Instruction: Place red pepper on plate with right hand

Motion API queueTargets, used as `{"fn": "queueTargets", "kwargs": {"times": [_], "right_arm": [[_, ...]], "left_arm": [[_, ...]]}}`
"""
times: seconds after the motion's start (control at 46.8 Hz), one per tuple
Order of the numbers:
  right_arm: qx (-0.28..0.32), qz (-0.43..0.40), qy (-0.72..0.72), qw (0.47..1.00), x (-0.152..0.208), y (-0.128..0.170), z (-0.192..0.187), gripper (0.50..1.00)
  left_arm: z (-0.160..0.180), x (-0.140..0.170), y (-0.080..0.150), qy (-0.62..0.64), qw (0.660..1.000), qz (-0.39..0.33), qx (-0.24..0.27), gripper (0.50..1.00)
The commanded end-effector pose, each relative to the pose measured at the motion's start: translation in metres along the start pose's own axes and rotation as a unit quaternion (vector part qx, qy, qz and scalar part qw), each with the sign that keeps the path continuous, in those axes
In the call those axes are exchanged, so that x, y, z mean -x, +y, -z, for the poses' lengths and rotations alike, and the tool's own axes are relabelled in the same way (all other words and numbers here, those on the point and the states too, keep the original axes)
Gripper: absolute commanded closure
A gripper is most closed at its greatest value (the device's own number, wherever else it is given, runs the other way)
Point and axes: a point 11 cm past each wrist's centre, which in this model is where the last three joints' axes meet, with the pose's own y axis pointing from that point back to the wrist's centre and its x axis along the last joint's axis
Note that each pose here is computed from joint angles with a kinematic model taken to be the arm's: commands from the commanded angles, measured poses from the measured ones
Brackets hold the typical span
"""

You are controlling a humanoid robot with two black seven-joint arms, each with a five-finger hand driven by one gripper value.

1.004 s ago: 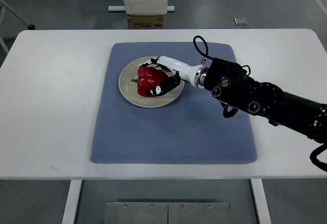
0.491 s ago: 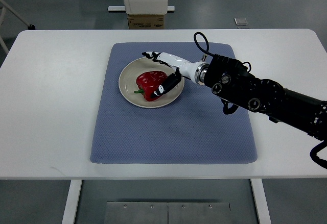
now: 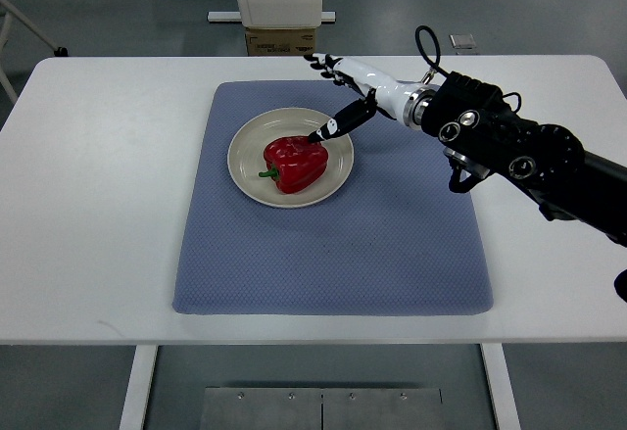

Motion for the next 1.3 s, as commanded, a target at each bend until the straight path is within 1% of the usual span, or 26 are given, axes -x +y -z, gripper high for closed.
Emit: {"fn": "queueTargets", "kwargs": {"times": [0.0,0.171,0.449,0.662,0.812,0.94,1.025,1.111,1.282], "right_arm": [[0.010,-0.028,-0.026,0.999,-0.023,0.010,-0.011,0.502],[0.024,-0.068,-0.076,0.994,-0.050,0.027,-0.032,0.502],[0.038,-0.116,-0.190,0.974,-0.063,0.040,-0.057,0.502],[0.024,-0.163,-0.273,0.948,-0.074,0.051,-0.071,0.502],[0.009,-0.201,-0.334,0.921,-0.073,0.055,-0.081,0.500],[0.002,-0.237,-0.357,0.904,-0.080,0.062,-0.089,0.500],[0.003,-0.239,-0.361,0.901,-0.079,0.063,-0.092,0.500],[0.006,-0.231,-0.372,0.899,-0.064,0.057,-0.094,0.500],[0.015,-0.227,-0.391,0.892,-0.048,0.056,-0.105,0.500]], "left_arm": [[0.000,0.000,0.000,0.000,1.000,0.000,0.000,0.500],[0.000,0.000,0.000,0.000,1.000,0.000,0.000,0.500],[0.000,0.000,0.000,0.000,1.000,0.000,0.000,0.500],[0.000,0.000,0.000,0.000,1.000,0.000,0.000,0.500],[0.000,0.000,0.000,0.000,1.000,0.000,0.000,0.500],[0.000,0.000,0.000,0.000,1.000,0.000,0.000,0.500],[0.000,0.000,0.000,0.000,1.000,0.000,0.000,0.500],[0.000,0.000,0.000,0.000,1.000,0.000,0.000,0.500],[0.000,0.000,0.000,0.000,1.000,0.000,0.000,0.500]]}}
